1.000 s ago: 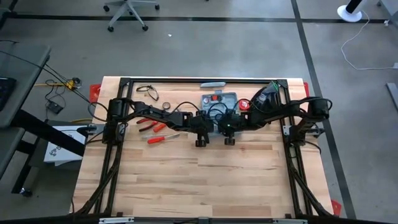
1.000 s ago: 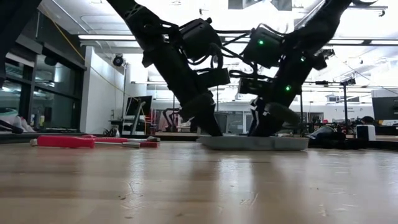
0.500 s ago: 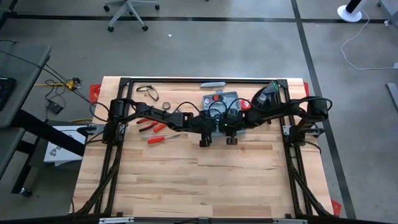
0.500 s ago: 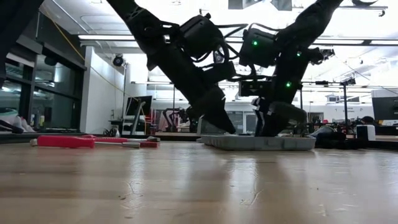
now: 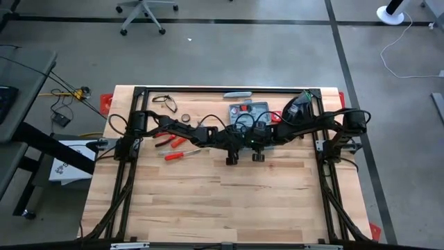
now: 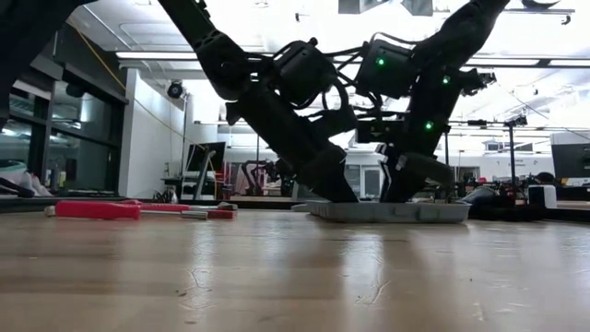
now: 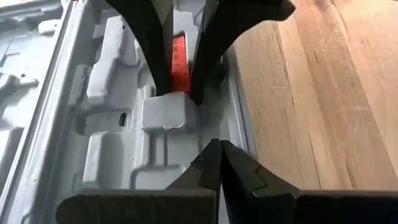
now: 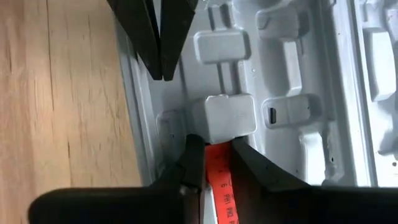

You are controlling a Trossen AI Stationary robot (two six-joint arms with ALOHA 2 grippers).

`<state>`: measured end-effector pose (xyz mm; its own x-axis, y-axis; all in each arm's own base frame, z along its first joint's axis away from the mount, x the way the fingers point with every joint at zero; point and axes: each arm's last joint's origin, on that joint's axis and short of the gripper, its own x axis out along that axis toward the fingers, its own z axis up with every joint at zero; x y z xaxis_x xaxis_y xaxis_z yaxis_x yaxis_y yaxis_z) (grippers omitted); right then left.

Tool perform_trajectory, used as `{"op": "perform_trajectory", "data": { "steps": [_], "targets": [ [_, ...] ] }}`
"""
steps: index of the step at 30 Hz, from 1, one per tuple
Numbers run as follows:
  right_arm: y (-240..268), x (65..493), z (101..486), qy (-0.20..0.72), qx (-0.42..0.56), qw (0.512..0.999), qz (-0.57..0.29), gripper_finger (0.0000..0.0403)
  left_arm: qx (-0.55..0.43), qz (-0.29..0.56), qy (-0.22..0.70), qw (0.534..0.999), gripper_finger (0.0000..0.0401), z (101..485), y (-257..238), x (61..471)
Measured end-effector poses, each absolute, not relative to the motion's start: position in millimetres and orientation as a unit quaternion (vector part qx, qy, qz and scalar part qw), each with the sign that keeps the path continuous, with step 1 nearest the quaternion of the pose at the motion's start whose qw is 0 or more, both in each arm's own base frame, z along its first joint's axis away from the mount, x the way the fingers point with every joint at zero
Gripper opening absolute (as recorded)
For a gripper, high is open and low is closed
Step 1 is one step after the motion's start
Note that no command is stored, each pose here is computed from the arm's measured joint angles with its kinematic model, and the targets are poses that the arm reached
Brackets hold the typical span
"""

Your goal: Prefit tool cases

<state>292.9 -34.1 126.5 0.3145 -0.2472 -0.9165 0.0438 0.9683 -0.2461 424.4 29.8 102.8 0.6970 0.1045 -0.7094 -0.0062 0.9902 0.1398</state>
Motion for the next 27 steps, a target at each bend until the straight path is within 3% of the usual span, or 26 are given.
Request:
{"op": "perform_trajectory", "data": {
  "steps": [5,9,18,27],
  "targets": [
    [-34,288,141,0.565,-0.076,0.816,-0.096,0.0037,0.063,0.029,0.387,0.919,0.0001,102,30,424],
    [-35,285,151,0.556,-0.080,0.820,-0.111,0.0001,0.062,0.028,0.394,0.917,0.0001,101,29,423],
    [-39,283,160,0.543,-0.076,0.830,-0.108,0.0001,0.062,0.027,0.399,0.914,0.0001,99,29,422],
    [-38,289,161,0.518,-0.106,0.848,-0.022,0.0054,0.075,-0.003,0.407,0.910,0.0001,101,19,420]
  ]
}}
